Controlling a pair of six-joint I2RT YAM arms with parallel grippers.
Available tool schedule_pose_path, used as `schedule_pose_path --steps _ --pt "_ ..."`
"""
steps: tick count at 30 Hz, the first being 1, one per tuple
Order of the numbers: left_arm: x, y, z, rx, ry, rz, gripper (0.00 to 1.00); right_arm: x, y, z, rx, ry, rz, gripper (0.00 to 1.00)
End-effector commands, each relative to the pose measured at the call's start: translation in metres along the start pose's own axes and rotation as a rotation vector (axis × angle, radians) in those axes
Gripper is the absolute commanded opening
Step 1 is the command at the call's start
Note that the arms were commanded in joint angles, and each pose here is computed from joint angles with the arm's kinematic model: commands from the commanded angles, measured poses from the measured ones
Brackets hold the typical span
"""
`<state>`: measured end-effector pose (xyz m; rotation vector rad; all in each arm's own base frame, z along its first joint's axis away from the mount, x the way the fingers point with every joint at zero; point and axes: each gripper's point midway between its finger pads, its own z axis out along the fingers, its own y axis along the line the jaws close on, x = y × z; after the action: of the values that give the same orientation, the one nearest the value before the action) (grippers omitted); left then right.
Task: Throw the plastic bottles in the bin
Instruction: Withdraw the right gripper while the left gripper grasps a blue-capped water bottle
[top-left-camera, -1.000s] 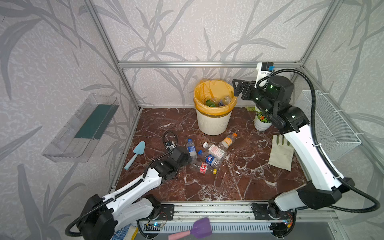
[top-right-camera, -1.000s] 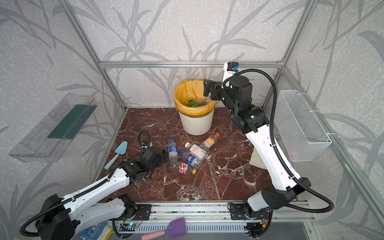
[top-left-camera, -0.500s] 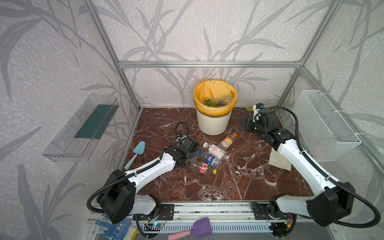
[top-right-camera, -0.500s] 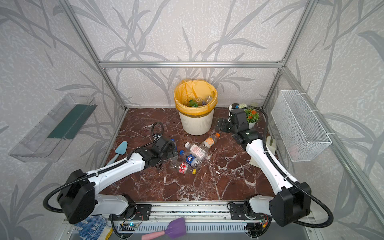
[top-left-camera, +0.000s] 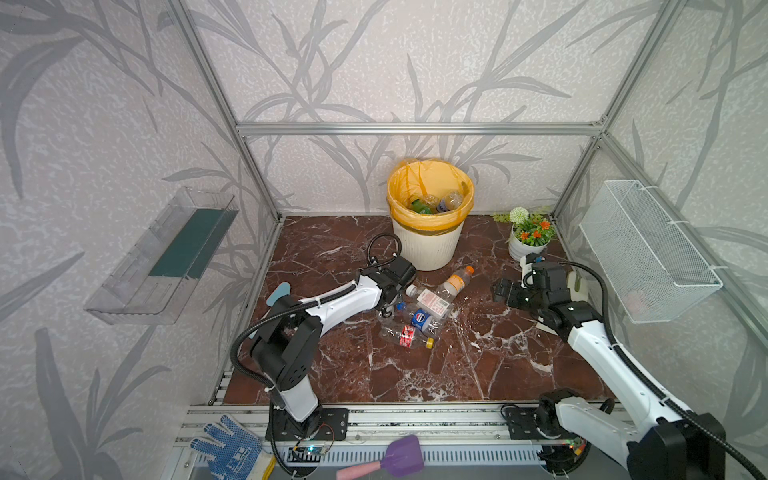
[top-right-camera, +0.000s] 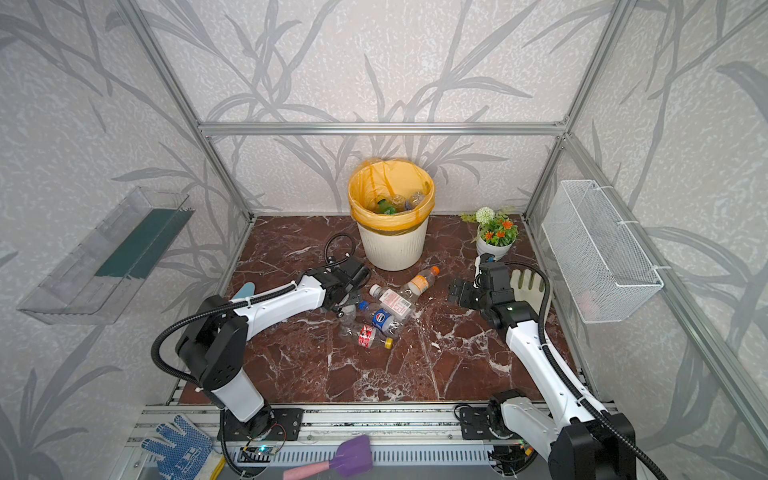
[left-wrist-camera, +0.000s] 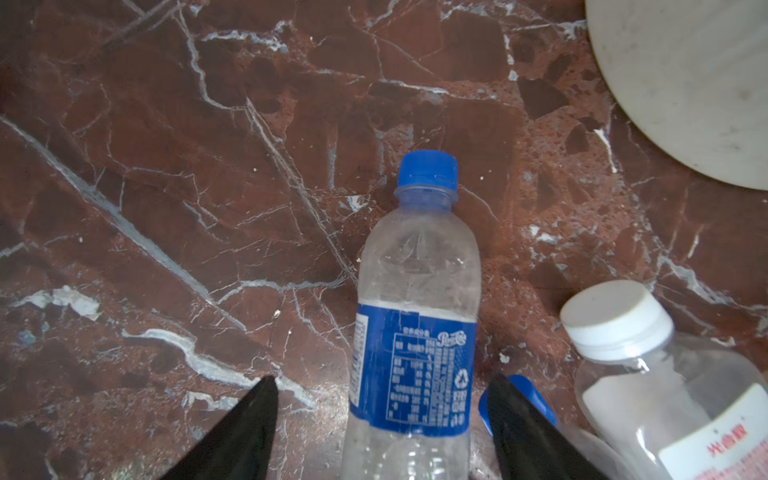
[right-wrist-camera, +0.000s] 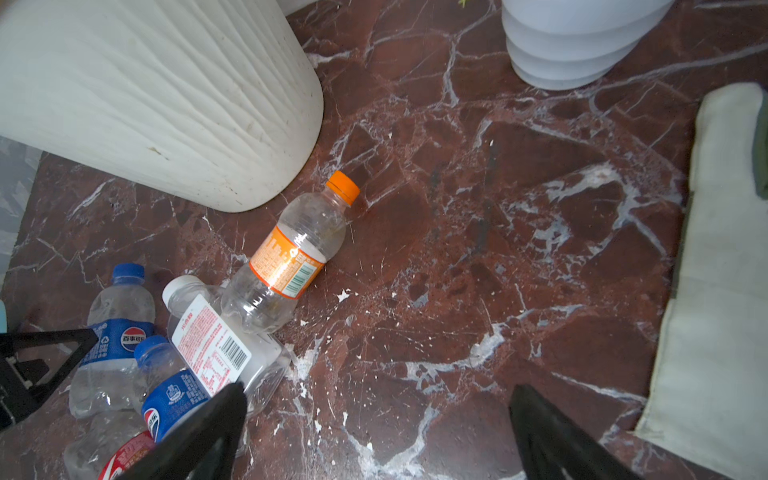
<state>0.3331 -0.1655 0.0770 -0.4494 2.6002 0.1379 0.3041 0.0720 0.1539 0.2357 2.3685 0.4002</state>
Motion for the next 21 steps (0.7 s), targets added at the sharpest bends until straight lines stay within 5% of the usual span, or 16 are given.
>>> schedule_pose_path --steps 1,21 --pt "-0.001 0.008 0.005 -0.053 0.016 0.001 0.75 0.009 -0.004 -0.002 -0.005 0.022 0.006 0.99" --pt "0.007 -0.001 0.04 0.008 0.18 0.051 0.68 0.007 -0.011 0.013 0.014 0.061 0.071 0.99"
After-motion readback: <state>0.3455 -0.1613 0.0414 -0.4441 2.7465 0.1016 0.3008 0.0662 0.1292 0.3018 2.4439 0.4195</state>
